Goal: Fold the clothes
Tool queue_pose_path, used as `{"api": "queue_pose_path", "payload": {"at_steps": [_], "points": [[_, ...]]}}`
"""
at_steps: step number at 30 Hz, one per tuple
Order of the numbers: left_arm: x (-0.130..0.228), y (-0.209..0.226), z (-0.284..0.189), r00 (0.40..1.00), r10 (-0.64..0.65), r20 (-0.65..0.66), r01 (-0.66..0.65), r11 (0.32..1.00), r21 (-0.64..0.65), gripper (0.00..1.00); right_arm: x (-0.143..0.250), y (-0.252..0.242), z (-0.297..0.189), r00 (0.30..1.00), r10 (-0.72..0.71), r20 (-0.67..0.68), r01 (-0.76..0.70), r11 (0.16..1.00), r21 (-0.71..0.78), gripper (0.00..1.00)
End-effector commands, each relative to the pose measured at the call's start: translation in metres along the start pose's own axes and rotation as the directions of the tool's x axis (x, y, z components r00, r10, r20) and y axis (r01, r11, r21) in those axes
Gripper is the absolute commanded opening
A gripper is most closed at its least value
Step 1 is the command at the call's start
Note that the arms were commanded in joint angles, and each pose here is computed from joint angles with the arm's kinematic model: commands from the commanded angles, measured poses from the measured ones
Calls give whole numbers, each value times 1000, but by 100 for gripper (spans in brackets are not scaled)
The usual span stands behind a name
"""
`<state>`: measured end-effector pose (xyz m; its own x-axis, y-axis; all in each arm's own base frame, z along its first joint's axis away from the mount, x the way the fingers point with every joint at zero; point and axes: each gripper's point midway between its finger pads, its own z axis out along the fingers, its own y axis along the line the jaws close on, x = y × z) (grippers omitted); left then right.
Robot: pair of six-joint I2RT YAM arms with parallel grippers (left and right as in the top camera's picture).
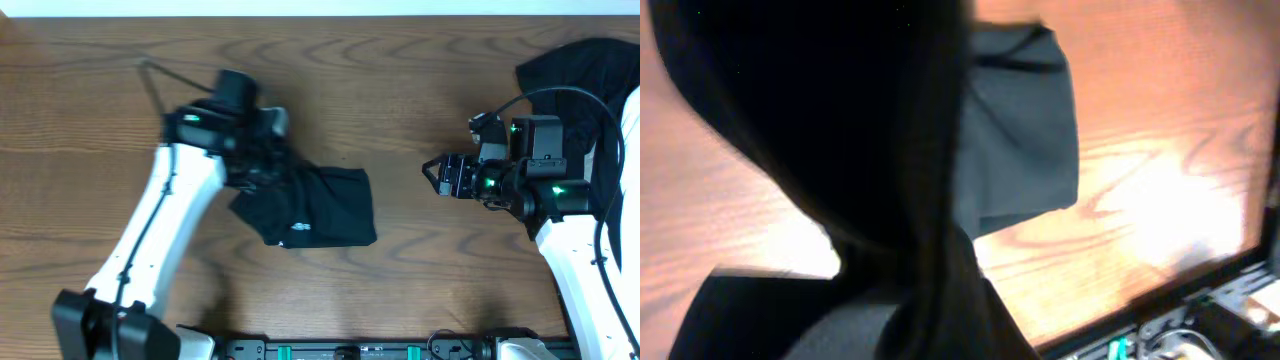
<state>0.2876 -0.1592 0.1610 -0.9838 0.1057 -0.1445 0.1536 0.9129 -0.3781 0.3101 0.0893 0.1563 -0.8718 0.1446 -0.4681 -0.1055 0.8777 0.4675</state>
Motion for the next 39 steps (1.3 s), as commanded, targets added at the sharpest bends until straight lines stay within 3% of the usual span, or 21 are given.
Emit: {"api": "queue_pose_path", "payload": {"at_steps": [1,8,15,24,32,34,37,39], "points": [[1,-15,22,999,31,-26,-33,997,-68,6,-4,0,-3,1000,-13,13,13,1000,-2,76],[9,-41,93,990,57,-128,-70,992,-102,6,-1,0,-3,1000,-7,0,7,1000,1,76],[-6,-68,143,996,37,-80,-42,997,-65,6,0,0,-3,1000,-5,-5,5,1000,2,77],[-7,-90,162,998,38,-44,-40,998,-41,6,1,0,-3,1000,-4,-8,4,1000,2,77],[-11,-82,164,1000,28,-7,-29,995,-97,7,4,-1,-3,1000,1,-19,-1,1000,4,77],[-11,-82,164,1000,25,-7,-26,995,-98,11,5,-1,-3,1000,3,-23,-3,1000,5,77],[-10,-84,163,1000,26,-13,-27,996,-87,32,6,-1,-3,1000,5,-27,-5,1000,6,77],[-9,-82,158,1000,21,-23,-23,995,-93,34,7,-2,-3,1000,7,-30,-7,1000,6,77]]}}
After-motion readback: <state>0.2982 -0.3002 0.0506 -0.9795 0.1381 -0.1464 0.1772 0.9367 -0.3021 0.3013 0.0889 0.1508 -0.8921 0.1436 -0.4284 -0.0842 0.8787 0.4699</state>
